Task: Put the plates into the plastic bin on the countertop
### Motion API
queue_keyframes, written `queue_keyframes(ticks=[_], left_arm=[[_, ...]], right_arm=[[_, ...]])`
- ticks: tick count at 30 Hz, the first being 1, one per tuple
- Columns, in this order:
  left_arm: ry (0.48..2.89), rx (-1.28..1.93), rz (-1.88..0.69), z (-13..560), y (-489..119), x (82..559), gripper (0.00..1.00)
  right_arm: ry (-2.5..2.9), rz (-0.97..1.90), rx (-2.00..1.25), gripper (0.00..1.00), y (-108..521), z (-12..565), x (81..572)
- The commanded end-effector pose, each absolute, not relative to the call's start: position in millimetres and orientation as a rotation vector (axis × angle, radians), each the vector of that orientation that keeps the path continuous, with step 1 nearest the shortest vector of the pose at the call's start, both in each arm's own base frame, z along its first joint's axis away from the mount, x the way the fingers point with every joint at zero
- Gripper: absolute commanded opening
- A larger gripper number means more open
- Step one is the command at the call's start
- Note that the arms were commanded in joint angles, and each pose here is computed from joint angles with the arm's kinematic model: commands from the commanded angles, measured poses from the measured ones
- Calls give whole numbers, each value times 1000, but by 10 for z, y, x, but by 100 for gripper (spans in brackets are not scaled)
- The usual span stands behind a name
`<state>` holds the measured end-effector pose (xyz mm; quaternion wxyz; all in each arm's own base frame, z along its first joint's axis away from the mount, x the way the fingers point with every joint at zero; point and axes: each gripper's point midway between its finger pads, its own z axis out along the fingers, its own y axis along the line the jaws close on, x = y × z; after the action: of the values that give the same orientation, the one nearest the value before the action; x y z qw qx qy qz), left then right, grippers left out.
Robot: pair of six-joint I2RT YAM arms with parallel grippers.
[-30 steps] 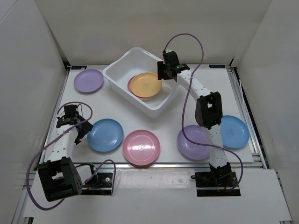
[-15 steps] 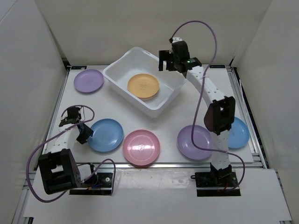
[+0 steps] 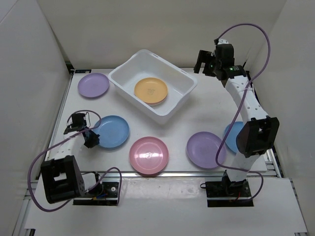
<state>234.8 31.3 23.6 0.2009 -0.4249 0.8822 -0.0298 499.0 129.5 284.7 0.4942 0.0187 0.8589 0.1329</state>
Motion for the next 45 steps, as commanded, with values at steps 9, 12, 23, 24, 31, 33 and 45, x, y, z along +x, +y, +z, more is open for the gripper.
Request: queue_keyframes(ticks=[9, 12, 23, 24, 31, 33, 45], left_arm=[[2123, -881, 145, 2058, 783, 2499, 10], [2039, -793, 158, 2598, 827, 2566, 10], [1844, -319, -361, 3333, 53, 4025, 10], [1854, -292, -366, 3311, -41, 4128, 10], [1990, -81, -387, 3045, -904, 4976, 10], [2025, -49, -395, 2883, -1084, 5085, 10], [2247, 18, -342, 1708, -1680, 5892, 10]], right_arm=[[2146, 215, 254, 99, 572, 2526, 4600], [2174, 211, 355, 99, 327, 2353, 4502], [2116, 176, 678, 99, -522, 2165, 4053], [2108, 166, 700, 99, -595, 2171, 4005], [2081, 74, 836, 99, -898, 2123, 3635], [2073, 52, 853, 99, -961, 2110, 3524], [2095, 93, 923, 99, -997, 1906, 3342]])
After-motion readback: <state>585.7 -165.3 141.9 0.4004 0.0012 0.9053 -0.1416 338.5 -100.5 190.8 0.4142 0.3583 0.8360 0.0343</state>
